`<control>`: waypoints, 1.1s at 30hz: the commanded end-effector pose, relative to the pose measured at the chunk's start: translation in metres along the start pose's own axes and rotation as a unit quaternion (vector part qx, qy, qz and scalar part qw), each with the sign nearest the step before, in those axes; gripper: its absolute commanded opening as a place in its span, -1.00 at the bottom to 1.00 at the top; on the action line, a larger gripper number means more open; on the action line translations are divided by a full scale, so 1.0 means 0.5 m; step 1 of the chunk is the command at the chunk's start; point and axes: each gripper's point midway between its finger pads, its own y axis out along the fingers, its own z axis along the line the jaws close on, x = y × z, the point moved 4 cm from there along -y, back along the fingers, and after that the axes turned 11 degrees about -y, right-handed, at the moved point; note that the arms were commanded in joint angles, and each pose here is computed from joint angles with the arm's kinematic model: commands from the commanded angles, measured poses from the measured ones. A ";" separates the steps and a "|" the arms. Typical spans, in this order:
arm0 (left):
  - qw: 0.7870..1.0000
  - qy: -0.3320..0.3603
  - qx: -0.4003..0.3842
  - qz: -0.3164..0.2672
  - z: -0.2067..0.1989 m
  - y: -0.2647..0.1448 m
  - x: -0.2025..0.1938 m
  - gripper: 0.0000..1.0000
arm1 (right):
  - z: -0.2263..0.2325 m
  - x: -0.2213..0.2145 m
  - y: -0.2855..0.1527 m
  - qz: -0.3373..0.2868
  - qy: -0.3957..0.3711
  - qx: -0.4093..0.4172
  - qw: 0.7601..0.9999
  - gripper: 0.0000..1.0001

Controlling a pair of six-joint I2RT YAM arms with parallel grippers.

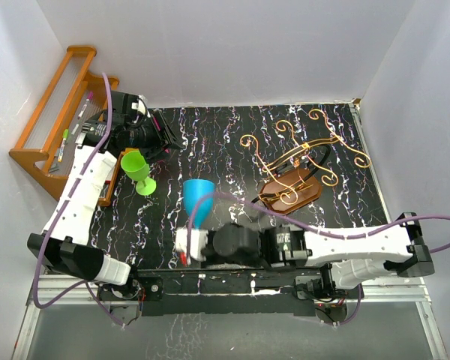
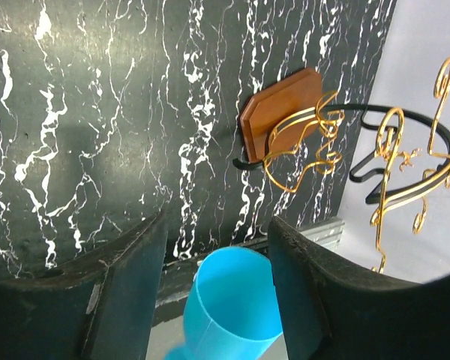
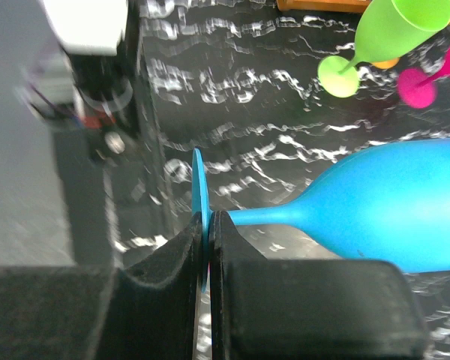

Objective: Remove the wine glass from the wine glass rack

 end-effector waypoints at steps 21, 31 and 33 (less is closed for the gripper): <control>0.981 0.037 -0.081 0.171 0.003 -0.061 -0.150 0.06 | -0.052 -0.152 0.049 0.174 -0.450 -0.199 0.853 -0.84; 0.977 0.058 -0.071 0.192 0.016 -0.064 -0.178 -0.16 | -0.078 -0.143 0.052 0.185 -0.449 -0.215 0.847 -0.84; 0.978 0.064 -0.057 0.191 0.025 -0.063 -0.181 -0.45 | -0.083 -0.142 0.051 0.189 -0.446 -0.219 0.847 -0.84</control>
